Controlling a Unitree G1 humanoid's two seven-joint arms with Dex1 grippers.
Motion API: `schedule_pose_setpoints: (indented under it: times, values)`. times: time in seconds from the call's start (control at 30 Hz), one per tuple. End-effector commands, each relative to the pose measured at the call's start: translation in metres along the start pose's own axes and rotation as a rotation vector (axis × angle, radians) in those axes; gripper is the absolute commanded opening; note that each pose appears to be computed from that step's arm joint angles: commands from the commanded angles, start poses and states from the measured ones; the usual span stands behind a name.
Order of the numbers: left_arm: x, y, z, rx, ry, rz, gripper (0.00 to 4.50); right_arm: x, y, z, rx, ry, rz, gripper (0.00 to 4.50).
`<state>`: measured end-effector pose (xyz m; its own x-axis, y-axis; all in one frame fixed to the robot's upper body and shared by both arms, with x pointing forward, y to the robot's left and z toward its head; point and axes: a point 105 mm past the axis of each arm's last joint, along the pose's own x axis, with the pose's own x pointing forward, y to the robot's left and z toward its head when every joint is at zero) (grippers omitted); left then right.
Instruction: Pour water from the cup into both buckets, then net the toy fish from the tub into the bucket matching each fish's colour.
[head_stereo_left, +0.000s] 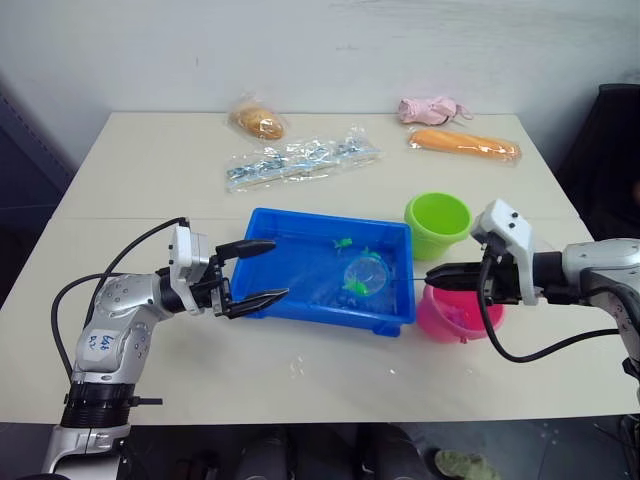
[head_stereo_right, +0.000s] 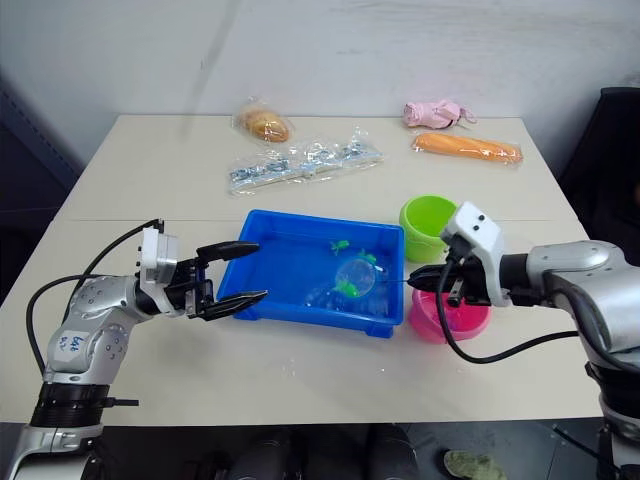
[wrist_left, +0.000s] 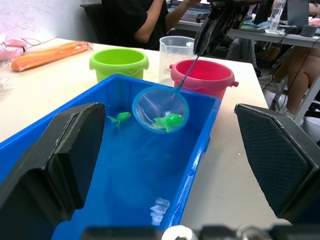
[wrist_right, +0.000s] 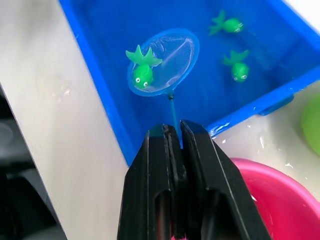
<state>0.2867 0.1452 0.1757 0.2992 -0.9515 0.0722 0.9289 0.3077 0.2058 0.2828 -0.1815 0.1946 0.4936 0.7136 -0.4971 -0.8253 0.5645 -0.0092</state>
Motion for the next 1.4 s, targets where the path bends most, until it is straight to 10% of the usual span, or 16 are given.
schedule_pose_setpoints:
  times: [0.03,0.47,0.9,1.4]
  values:
    - [0.003,0.001,0.017,0.046,-0.055,-0.002,4.47,-0.015,-0.002,0.010,0.025,-0.071,-0.046,0.00]
    - [0.018,0.010,0.027,0.008,-0.130,0.029,4.47,-0.063,-0.022,0.019,0.161,-0.306,-0.295,0.00]
    - [0.033,0.003,0.022,-0.078,-0.147,-0.009,4.47,-0.080,-0.080,0.010,0.086,-0.267,-0.668,0.00]
    - [0.041,-0.001,0.019,-0.076,-0.148,0.015,4.47,-0.069,-0.101,0.000,-0.473,-0.085,-0.809,0.00]
